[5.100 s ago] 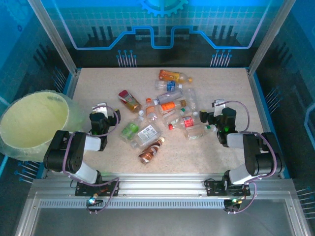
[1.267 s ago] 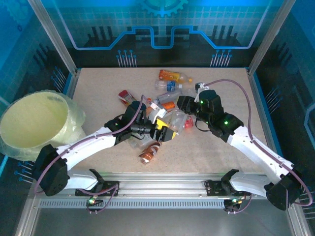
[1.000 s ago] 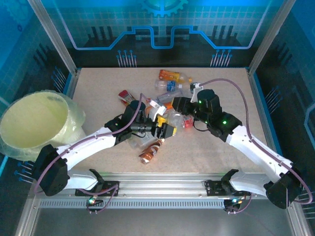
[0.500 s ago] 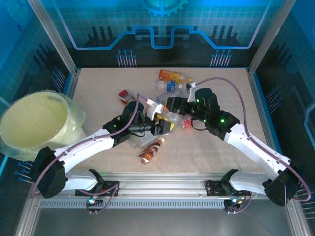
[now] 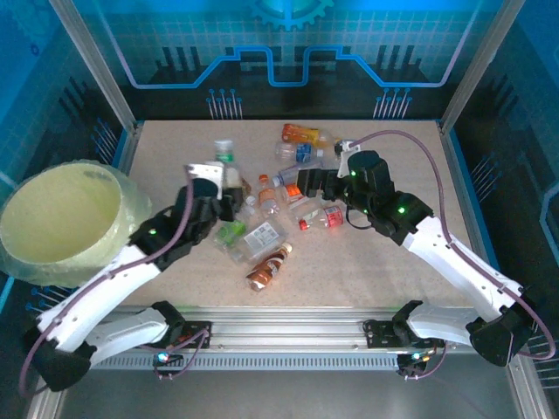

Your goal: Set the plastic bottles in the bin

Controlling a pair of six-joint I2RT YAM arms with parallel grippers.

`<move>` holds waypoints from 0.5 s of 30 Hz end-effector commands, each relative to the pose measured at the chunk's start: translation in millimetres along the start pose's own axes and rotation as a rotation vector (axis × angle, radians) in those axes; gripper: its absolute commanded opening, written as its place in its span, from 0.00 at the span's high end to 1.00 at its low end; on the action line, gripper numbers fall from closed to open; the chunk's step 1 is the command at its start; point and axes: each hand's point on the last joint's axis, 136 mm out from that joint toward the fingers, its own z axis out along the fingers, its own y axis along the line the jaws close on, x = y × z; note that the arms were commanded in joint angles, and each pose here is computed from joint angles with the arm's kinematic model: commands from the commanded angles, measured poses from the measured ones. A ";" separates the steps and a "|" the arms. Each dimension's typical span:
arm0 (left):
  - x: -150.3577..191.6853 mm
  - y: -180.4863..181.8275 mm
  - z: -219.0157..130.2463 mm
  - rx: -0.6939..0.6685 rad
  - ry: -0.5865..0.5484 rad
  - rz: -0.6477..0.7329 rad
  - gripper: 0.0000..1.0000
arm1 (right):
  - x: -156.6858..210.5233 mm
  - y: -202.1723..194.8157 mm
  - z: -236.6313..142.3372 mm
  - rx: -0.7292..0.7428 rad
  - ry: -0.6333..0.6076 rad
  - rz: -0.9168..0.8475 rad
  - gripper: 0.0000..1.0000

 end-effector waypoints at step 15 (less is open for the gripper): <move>-124.4 185.0 -115.8 -0.848 -0.252 0.070 0.57 | -2.1 5.8 -6.4 -0.004 0.018 -0.088 0.00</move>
